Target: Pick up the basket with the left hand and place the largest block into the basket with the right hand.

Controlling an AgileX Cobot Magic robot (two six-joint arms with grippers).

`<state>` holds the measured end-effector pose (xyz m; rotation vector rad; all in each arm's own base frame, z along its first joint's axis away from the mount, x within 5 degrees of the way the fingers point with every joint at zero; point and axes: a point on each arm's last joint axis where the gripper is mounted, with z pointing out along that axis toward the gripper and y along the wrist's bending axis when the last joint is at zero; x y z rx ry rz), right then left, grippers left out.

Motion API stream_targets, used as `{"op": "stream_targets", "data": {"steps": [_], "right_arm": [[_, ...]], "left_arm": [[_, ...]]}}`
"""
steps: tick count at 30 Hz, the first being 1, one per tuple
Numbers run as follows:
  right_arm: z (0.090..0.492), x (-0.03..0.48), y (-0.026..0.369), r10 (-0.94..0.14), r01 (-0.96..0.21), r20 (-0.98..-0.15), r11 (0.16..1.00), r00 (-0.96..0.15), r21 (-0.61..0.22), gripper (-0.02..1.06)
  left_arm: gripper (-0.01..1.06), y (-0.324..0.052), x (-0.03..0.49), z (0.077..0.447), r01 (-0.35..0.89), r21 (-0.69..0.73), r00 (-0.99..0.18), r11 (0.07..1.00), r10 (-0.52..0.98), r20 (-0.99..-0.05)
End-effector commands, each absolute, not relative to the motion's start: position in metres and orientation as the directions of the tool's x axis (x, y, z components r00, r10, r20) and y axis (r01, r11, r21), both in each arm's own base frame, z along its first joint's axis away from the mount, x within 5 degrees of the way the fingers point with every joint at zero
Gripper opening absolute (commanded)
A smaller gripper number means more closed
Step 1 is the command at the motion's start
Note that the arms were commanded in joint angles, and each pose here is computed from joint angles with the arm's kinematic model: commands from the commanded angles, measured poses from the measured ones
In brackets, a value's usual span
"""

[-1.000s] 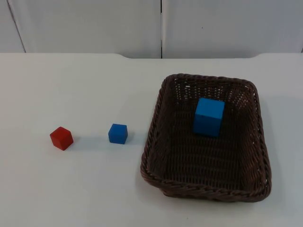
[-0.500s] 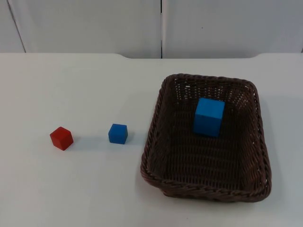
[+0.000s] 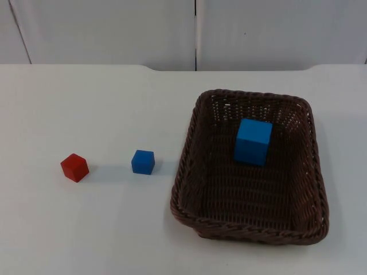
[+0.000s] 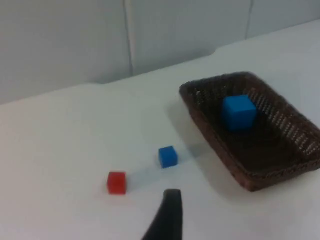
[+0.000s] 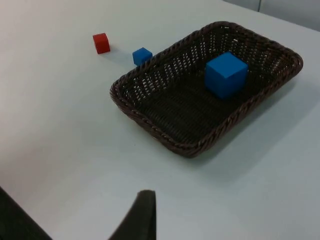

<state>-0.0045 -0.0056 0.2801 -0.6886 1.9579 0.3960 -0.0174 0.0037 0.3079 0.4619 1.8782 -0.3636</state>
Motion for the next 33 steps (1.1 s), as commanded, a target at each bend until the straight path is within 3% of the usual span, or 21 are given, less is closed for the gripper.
{"op": "stream_targets", "data": {"steps": [1,10,33], "right_arm": [[0.279,-0.004,-0.006,-0.301,-0.617,-0.887,0.786,-0.350,-0.023,0.92],[0.279,-0.004,-0.006,-0.302,-0.616,-0.887,0.787,-0.349,-0.025,0.92],[0.279,-0.004,-0.006,-0.293,-0.616,-0.887,0.788,-0.356,-0.013,0.92]], "left_arm": [[0.78,0.006,-0.017,0.305,0.462,-0.037,-0.337,0.886,0.137,-0.931],[0.78,0.002,-0.004,0.274,0.436,-0.036,-0.442,0.899,0.179,-0.879],[0.78,0.002,-0.005,0.275,0.437,-0.034,-0.439,0.899,0.180,-0.880]]}}
